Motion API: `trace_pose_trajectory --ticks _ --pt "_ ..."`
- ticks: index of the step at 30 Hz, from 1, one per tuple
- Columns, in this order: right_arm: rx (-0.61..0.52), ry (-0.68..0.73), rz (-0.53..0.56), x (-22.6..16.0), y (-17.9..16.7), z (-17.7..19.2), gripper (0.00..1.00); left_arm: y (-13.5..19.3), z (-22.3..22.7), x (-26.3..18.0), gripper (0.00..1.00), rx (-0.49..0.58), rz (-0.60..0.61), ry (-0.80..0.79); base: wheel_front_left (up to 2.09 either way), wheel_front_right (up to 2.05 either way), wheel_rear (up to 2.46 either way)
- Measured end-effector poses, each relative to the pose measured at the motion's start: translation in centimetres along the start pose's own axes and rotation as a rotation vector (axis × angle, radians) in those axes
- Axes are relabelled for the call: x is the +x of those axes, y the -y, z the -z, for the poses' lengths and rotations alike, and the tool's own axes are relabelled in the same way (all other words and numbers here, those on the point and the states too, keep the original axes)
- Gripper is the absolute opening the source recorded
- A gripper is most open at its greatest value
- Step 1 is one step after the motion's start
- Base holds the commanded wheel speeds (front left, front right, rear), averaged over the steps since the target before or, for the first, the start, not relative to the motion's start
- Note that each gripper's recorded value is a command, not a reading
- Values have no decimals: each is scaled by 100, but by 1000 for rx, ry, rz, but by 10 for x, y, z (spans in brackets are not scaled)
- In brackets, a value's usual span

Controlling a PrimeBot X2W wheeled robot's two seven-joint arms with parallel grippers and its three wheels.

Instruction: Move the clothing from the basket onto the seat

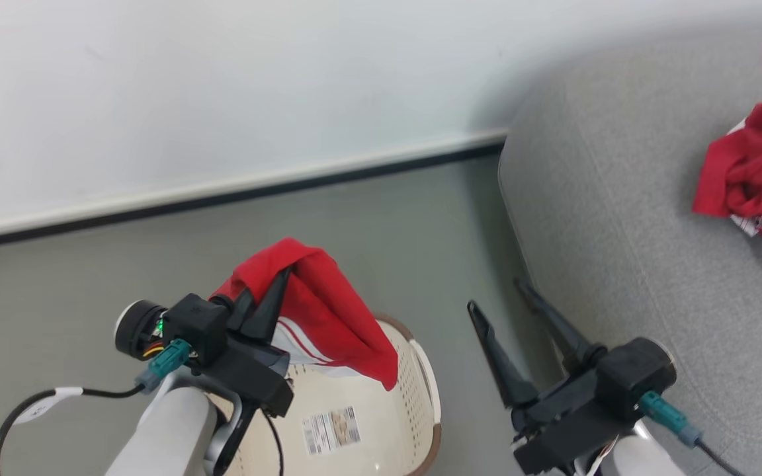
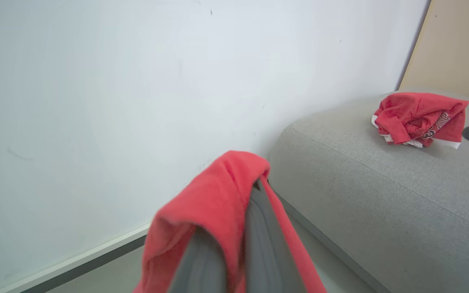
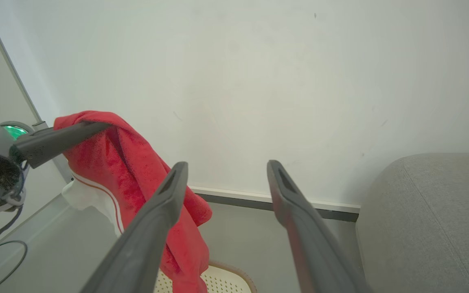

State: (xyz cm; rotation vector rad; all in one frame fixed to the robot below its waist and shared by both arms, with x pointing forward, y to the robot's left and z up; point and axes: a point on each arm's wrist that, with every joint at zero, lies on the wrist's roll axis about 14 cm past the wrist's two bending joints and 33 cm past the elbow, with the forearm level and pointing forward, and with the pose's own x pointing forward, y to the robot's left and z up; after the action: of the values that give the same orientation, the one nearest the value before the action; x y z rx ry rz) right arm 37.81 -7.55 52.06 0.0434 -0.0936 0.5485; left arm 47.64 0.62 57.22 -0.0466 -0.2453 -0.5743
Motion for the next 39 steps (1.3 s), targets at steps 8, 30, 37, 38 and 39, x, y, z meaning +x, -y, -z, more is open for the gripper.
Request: trace_pose_trajectory --ticks 8,30,37,38,39 --pt "-24 32 -41 -16 -25 -16 100 29 -67 -11 0 48 56 152 0 0 0" --pt "-97 106 -67 -23 -40 -45 100 142 -134 -13 0 124 388 320 0 0 0" --pt "-94 91 -56 -26 -38 -41 0 154 -135 -15 0 124 425 315 0 0 0" --pt "-93 95 -47 -26 -35 -42 0 157 -134 -15 0 121 435 311 0 0 0" --pt "-93 95 -47 -26 -35 -42 0 157 -134 -15 0 121 435 311 0 0 0"
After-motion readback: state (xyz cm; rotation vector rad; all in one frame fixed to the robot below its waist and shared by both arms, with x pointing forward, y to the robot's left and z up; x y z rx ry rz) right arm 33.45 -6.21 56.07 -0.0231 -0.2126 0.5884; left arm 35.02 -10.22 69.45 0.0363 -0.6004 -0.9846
